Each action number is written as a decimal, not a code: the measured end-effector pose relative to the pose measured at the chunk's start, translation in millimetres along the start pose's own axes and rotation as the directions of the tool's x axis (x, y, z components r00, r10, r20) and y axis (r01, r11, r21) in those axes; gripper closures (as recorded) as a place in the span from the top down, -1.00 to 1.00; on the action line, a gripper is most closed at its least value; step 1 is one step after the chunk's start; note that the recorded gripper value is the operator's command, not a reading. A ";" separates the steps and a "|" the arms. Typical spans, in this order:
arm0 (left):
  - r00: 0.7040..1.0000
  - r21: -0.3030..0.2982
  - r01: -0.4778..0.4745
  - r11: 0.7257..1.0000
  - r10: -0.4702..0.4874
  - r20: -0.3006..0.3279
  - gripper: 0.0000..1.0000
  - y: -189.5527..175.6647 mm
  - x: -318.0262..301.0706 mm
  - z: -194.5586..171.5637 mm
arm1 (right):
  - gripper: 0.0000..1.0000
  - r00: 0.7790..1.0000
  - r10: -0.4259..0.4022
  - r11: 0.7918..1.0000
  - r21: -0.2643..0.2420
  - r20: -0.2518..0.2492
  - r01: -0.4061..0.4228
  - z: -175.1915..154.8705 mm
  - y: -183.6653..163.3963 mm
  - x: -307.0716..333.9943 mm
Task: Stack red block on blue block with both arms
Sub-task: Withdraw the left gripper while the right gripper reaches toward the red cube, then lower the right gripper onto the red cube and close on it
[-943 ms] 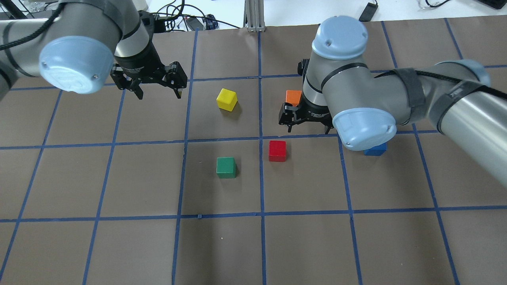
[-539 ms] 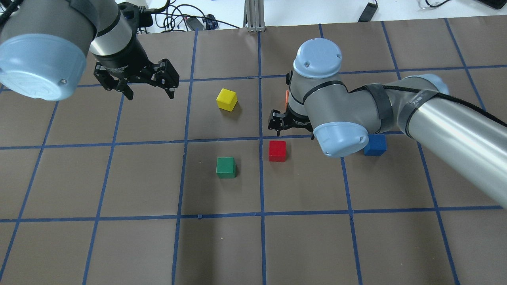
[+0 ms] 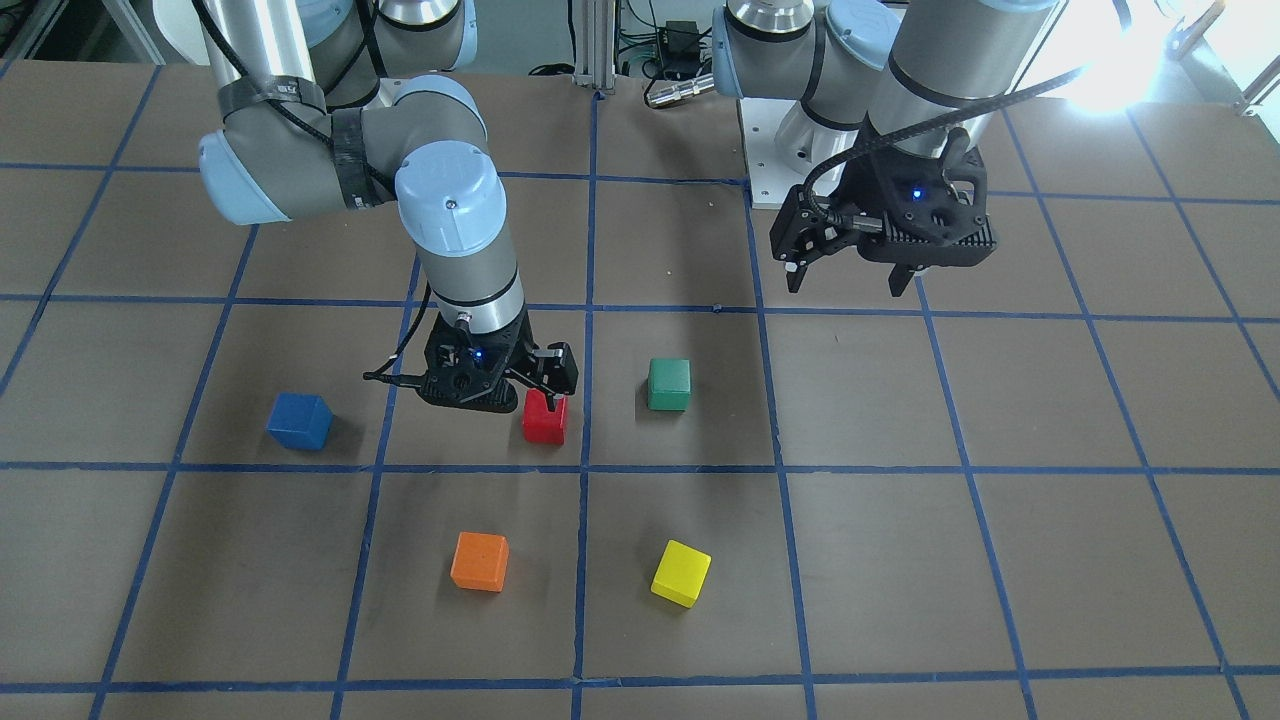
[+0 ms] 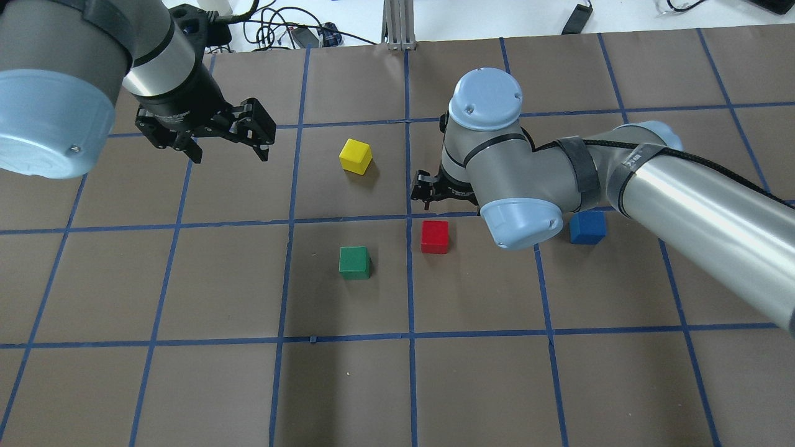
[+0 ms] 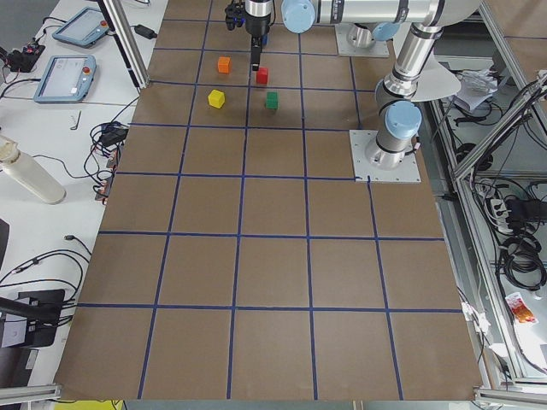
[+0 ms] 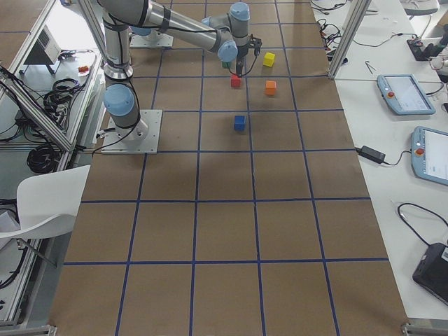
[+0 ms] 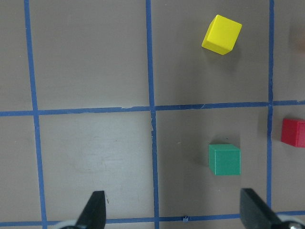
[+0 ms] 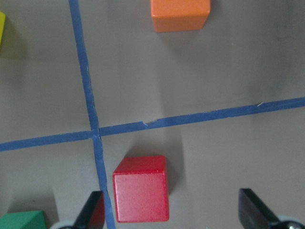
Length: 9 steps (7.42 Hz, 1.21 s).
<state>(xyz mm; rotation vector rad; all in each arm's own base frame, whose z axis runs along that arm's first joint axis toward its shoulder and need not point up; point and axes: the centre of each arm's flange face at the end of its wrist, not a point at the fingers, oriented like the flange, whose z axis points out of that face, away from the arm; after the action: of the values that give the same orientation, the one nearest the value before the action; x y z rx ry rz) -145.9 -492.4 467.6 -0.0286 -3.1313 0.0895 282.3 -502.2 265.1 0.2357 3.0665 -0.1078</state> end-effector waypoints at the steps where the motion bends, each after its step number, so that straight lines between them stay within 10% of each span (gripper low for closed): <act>1: 1.000 -0.004 0.000 1.000 0.000 -0.001 1.00 1.3 -0.2 2.7 | 1.00 1.000 0.026 1.000 -0.016 0.013 -0.026 7.1 0.5 -3.0; 9: 1.000 -0.015 -0.001 1.000 0.001 0.008 1.00 8.7 -1.4 5.9 | 0.96 0.998 0.053 0.994 -0.091 -0.016 -0.054 59.0 22.7 -28.3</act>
<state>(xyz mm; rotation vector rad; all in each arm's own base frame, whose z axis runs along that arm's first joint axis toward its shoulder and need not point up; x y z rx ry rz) -144.4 -484.1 461.2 -0.0298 -3.1404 0.0671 317.2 -488.5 206.9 0.3136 3.0658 0.0371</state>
